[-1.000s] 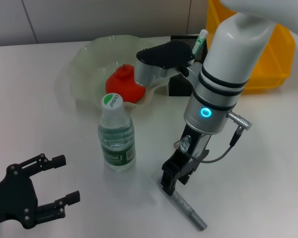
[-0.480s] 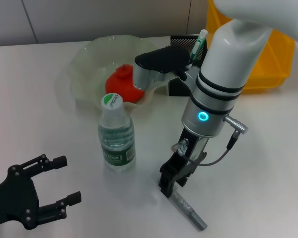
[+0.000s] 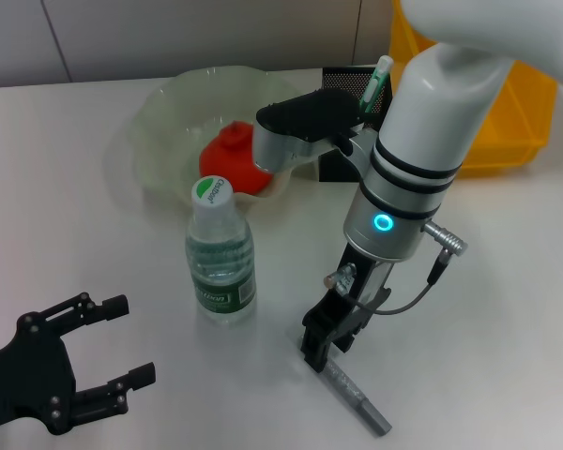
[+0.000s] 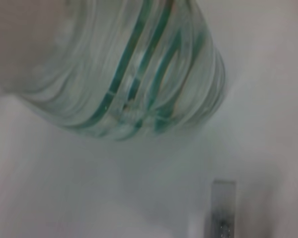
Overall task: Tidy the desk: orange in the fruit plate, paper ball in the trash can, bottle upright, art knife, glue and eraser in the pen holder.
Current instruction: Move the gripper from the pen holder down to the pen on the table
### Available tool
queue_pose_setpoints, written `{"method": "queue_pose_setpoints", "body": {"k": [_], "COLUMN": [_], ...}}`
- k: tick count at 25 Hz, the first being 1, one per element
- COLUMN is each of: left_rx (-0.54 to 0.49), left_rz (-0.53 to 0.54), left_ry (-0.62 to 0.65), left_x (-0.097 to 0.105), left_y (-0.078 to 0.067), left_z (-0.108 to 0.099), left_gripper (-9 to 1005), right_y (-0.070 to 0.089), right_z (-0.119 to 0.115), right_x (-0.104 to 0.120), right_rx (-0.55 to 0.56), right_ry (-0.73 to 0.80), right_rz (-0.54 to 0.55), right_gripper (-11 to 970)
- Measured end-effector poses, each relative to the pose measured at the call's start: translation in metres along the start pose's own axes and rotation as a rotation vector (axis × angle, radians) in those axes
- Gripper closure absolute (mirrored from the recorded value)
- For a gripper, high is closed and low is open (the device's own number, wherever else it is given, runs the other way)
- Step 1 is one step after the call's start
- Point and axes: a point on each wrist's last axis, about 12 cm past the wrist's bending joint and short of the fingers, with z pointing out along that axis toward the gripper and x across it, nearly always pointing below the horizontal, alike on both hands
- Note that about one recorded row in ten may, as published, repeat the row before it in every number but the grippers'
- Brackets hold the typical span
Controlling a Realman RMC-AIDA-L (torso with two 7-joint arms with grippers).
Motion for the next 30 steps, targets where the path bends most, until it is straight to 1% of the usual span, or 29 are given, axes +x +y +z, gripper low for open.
{"method": "queue_pose_setpoints", "body": {"k": [8,15,23,30], "left_rx": [-0.001,-0.003,-0.009,-0.008], "left_rz": [-0.002,-0.004,-0.003,0.006], "left_ry": [-0.001,-0.001,0.005,0.005], "left_x": [0.0005,0.0011,0.0014,0.0015], "left_y": [-0.0007,-0.0014,0.0000,0.0001], "left_z": [0.0004,0.0002,0.0010,0.0014], "left_gripper": [197,197,197,197], "right_y": [0.0013,0.0044,0.0012,0.0039], "right_z": [0.0019,0.0025,0.0059,0.0085], "right_x": [-0.0026,-0.0037,-0.0019,-0.0017], "right_rx": [0.016,-0.014,-0.013,-0.019], "right_ry": [-0.018,-0.029,-0.018,-0.015], "right_rz": [-0.020,-0.025,-0.009,-0.018], "right_gripper": [542,553,565,576]}}
